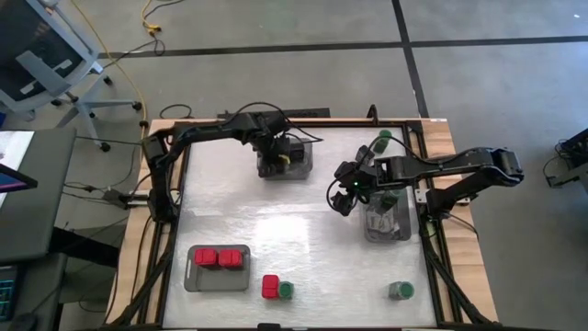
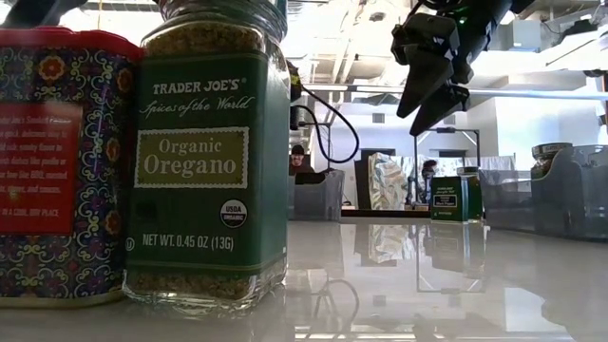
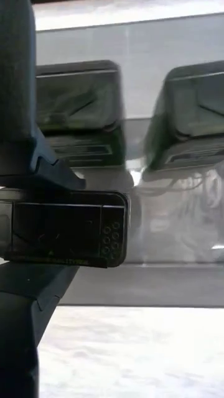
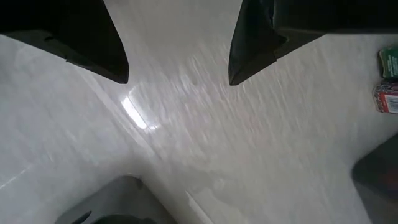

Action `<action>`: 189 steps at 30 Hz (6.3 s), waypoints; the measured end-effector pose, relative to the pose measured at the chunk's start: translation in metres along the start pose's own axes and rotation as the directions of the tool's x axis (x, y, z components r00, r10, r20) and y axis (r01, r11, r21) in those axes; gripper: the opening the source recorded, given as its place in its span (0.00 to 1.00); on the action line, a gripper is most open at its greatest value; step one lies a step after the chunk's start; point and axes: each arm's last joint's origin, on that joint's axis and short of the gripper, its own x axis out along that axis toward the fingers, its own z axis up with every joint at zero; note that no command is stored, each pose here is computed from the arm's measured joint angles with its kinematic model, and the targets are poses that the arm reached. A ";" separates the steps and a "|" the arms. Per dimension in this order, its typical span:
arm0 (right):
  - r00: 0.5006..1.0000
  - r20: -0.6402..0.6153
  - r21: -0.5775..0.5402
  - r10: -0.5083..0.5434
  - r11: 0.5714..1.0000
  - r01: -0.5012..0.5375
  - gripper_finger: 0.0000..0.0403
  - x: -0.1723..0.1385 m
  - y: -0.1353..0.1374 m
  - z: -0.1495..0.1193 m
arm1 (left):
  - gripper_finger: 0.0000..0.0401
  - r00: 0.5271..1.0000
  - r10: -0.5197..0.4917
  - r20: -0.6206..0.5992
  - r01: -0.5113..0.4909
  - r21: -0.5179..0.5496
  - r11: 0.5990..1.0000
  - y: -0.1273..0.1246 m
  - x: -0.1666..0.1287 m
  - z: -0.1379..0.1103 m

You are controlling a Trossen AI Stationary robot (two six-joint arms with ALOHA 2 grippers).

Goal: Sort spices by type
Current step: Put the left black seasoning can into the top black transparent bin, then put the top right green seasoning bottle into the middle right black transparent bin

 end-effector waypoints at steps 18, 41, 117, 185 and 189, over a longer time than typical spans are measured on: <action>1.000 0.001 -0.013 0.013 1.000 -0.013 0.75 0.000 0.004 -0.001 | 0.37 0.999 0.011 -0.039 -0.014 -0.069 0.997 -0.003 0.001 -0.001; 1.000 0.002 -0.013 0.013 1.000 -0.013 0.75 0.000 0.004 -0.001 | 0.38 0.999 0.031 -0.020 -0.033 -0.095 0.995 -0.002 0.001 0.001; 0.999 0.006 -0.001 0.044 0.999 -0.044 0.75 0.000 0.005 0.000 | 0.59 0.976 0.129 0.175 -0.097 -0.180 0.979 -0.028 -0.159 -0.010; 0.879 -0.214 0.663 -0.427 0.597 0.451 0.91 -0.081 -0.207 0.051 | 0.59 0.748 0.346 0.566 -0.102 -0.417 0.903 -0.126 -0.147 -0.168; 0.857 -0.275 0.724 -0.436 0.493 0.483 0.91 -0.073 -0.213 0.039 | 0.59 0.691 0.410 0.595 -0.163 -0.424 0.891 -0.118 -0.142 -0.171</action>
